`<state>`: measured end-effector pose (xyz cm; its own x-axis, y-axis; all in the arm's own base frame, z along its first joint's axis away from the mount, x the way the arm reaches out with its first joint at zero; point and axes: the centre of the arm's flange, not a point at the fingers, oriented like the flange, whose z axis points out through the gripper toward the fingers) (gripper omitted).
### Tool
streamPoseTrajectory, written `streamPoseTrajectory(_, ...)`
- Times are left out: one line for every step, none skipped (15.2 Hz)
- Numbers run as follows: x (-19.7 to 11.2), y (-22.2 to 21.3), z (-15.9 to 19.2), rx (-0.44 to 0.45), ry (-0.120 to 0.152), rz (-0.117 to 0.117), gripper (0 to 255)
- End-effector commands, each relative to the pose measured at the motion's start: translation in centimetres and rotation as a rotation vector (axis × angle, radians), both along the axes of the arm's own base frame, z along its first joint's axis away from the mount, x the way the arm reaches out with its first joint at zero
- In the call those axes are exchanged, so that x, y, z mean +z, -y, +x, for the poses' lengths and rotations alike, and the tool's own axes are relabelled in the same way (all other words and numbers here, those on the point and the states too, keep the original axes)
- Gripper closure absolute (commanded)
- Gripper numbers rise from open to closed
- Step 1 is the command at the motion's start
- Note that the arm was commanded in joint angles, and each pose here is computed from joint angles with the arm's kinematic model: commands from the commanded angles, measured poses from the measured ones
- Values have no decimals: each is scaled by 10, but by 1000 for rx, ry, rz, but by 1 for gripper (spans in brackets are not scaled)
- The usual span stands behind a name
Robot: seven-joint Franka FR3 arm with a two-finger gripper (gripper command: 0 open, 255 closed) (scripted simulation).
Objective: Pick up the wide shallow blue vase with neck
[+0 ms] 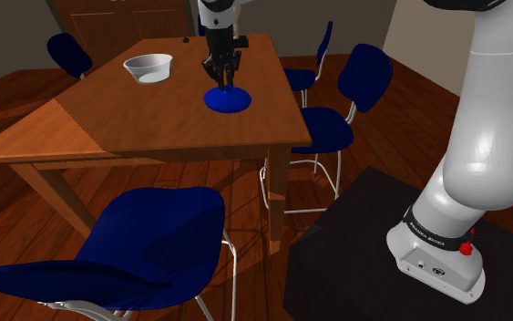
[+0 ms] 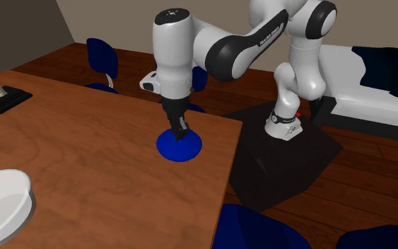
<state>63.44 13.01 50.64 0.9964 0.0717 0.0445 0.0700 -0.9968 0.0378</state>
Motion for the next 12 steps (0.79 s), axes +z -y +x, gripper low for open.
streamPoseTrajectory(12, -1, 1, 0, 0, 0, 255)
streamPoseTrajectory(17, -1, 1, 0, 0, 0, 255)
streamPoseTrajectory(23, -1, 1, 0, 0, 0, 255)
streamPoseTrajectory(28, -1, 1, 0, 0, 0, 255)
streamPoseTrajectory(33, -1, 1, 0, 0, 0, 255)
streamPoseTrajectory(38, -1, 1, 0, 0, 0, 255)
streamPoseTrajectory(44, -1, 1, 0, 0, 0, 255)
streamPoseTrajectory(49, -1, 1, 0, 0, 0, 255)
streamPoseTrajectory(54, -1, 1, 0, 0, 0, 255)
streamPoseTrajectory(60, -1, 1, 0, 0, 0, 255)
streamPoseTrajectory(60, -1, 1, 0, 0, 0, 255)
streamPoseTrajectory(60, -1, 1, 0, 0, 0, 255)
